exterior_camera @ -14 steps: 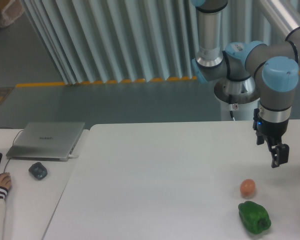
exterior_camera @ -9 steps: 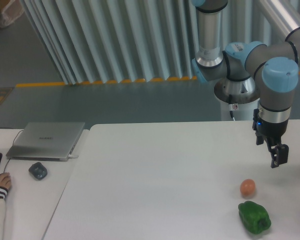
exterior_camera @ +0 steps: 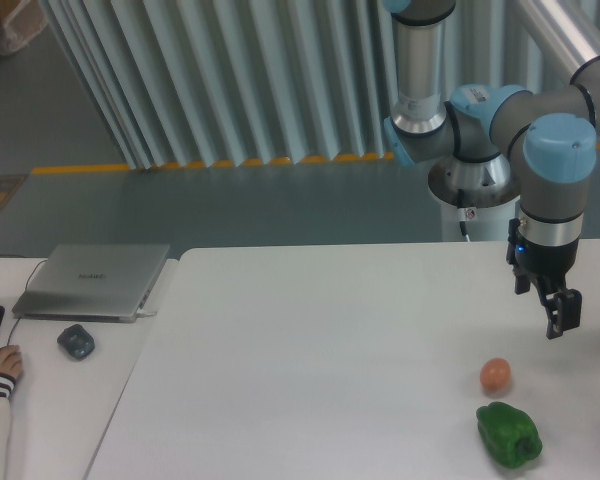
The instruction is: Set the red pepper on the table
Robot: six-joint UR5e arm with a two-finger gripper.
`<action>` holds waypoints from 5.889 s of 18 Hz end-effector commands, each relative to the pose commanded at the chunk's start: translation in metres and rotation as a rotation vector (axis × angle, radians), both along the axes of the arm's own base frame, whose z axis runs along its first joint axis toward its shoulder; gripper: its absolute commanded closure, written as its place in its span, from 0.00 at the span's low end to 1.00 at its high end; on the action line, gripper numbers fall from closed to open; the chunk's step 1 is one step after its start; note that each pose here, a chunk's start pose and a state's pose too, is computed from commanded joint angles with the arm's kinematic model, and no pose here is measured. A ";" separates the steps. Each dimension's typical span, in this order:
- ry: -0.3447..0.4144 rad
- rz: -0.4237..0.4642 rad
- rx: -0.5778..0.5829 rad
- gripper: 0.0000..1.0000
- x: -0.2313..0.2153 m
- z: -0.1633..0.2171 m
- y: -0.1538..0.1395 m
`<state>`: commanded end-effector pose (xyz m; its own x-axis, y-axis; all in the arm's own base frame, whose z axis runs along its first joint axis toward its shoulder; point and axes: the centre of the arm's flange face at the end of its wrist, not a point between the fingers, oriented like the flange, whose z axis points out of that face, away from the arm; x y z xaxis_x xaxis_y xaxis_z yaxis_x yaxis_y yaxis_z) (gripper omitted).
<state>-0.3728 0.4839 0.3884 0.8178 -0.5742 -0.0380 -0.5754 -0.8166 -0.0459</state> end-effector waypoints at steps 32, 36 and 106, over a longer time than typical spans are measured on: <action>0.136 0.208 0.107 0.00 -0.076 0.029 -0.055; 0.136 0.205 0.105 0.00 -0.074 0.029 -0.056; 0.288 0.378 0.131 0.00 -0.250 -0.099 -0.036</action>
